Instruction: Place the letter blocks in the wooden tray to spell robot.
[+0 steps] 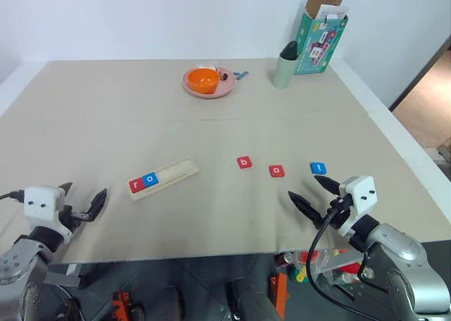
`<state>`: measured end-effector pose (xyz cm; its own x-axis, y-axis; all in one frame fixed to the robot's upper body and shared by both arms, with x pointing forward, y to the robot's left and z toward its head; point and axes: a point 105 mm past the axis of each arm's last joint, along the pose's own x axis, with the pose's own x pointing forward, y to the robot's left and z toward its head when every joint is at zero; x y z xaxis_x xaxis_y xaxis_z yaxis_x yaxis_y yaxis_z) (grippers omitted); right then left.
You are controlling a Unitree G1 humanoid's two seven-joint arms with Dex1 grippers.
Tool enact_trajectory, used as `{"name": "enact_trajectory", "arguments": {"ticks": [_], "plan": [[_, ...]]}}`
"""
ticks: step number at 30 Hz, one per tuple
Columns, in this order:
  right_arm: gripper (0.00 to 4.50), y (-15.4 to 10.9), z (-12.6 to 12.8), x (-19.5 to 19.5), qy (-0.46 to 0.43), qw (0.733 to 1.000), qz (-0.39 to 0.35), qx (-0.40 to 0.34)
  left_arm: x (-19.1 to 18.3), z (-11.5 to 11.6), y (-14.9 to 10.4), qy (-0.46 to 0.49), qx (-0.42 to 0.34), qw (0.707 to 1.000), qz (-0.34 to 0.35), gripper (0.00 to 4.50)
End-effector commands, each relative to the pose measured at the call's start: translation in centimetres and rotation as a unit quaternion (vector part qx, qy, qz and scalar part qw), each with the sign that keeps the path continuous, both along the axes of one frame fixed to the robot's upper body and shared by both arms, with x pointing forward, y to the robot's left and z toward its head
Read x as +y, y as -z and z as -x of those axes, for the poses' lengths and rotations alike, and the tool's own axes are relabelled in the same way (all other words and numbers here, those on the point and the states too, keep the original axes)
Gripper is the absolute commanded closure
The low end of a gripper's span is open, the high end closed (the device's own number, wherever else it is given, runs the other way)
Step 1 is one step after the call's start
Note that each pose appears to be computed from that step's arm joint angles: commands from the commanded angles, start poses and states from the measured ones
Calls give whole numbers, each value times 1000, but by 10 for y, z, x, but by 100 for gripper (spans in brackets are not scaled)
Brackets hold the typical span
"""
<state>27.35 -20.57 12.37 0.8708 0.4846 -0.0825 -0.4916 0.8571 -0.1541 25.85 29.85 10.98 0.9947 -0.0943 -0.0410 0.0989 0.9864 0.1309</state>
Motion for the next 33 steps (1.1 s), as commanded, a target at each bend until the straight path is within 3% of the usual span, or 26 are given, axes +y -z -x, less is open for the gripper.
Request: {"name": "enact_trajectory", "arguments": {"ticks": [1,15,21,25,33], "plan": [[4,-8,-1,4,-10,1000,8,-17,1,-1,-17,-5,-29,999,-17,0],[4,-4,-6,5,-20,1000,-8,0,-8,-9,-32,28,-50,998,-9,0],[4,-34,-11,37,-164,986,-27,-21,-36,-19,-39,168,-17,985,-19,0],[4,-48,-11,68,-290,957,-13,-17,-55,-29,-41,258,17,965,-49,0],[4,-56,-31,97,-353,935,14,-41,-72,-62,-35,307,48,946,-88,0]]}}
